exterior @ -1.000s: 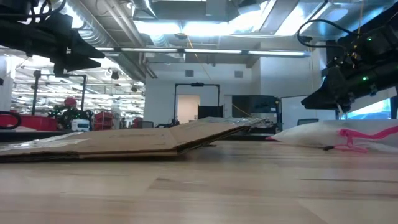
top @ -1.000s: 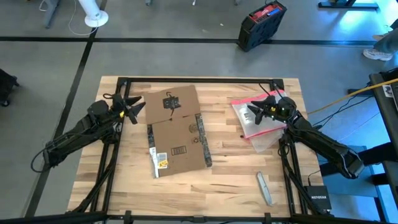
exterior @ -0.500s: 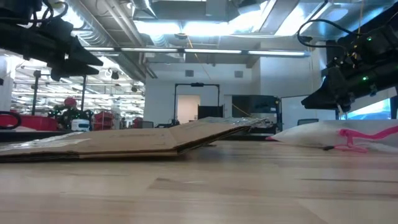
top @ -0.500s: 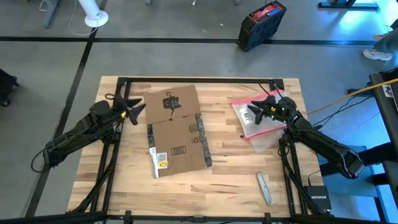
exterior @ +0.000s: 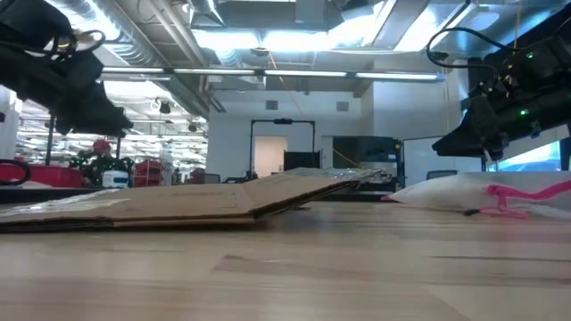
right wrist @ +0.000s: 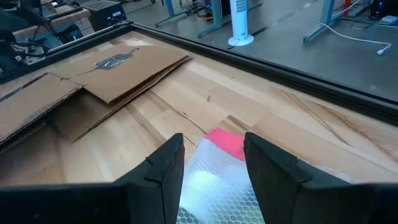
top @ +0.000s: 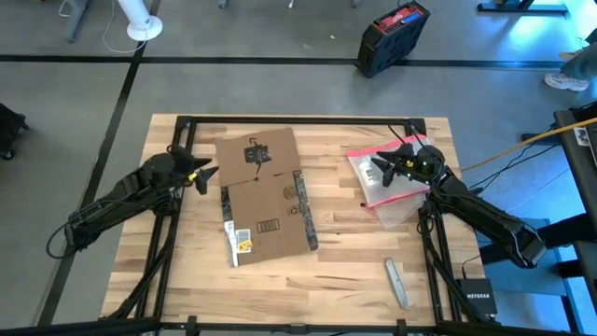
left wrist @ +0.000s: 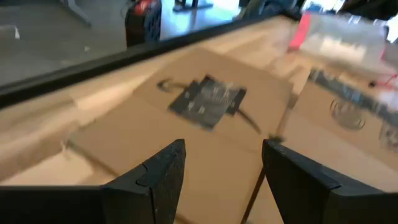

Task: Unpack boxes
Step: Return to Home Position

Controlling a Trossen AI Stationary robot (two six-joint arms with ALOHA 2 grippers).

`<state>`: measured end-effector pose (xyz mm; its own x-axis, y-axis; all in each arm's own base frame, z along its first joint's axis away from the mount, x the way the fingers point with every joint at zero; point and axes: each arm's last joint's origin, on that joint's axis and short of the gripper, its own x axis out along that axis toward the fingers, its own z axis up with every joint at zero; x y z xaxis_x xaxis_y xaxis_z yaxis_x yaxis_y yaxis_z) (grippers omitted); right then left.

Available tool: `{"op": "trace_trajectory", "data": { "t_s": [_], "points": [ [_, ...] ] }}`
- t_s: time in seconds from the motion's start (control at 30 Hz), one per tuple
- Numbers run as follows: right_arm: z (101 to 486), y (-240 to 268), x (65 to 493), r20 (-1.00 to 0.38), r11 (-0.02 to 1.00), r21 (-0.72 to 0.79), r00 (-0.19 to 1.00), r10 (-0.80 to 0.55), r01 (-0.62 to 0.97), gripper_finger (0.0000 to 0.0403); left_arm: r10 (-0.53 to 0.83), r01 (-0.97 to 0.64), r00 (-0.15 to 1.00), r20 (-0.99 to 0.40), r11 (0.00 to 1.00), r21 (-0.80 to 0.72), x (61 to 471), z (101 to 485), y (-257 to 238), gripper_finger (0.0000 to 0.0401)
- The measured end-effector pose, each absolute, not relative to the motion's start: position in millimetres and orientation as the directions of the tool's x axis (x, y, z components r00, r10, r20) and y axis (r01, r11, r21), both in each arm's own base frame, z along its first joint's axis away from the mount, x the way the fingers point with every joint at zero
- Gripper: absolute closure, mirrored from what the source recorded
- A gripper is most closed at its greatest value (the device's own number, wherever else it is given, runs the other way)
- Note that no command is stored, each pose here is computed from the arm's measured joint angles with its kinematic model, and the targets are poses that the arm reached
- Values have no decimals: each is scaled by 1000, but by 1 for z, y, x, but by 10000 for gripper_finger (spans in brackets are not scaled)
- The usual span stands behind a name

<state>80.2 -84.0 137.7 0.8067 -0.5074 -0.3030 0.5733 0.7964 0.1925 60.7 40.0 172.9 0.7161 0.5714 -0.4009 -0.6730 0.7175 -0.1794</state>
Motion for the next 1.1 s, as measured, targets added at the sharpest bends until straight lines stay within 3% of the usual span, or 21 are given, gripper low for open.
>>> {"op": "trace_trajectory", "data": {
  "t_s": [0.43, 0.97, 1.1],
  "points": [
    [138, -84, 80, -304, 796, 193, 807, -507, 573, 243, 540, -706, 662, -520, 683, -190, 55, 161, 37, 196],
    [138, -84, 80, -304, 796, 193, 806, -507, 573, 243, 586, -715, 663, -465, 680, -163, 57, 167, 39, 196],
    [138, -84, 80, -303, 796, 193, 807, -507, 573, 243, 640, -758, 624, -449, 636, -146, 56, 168, 41, 196]
  ]
}}
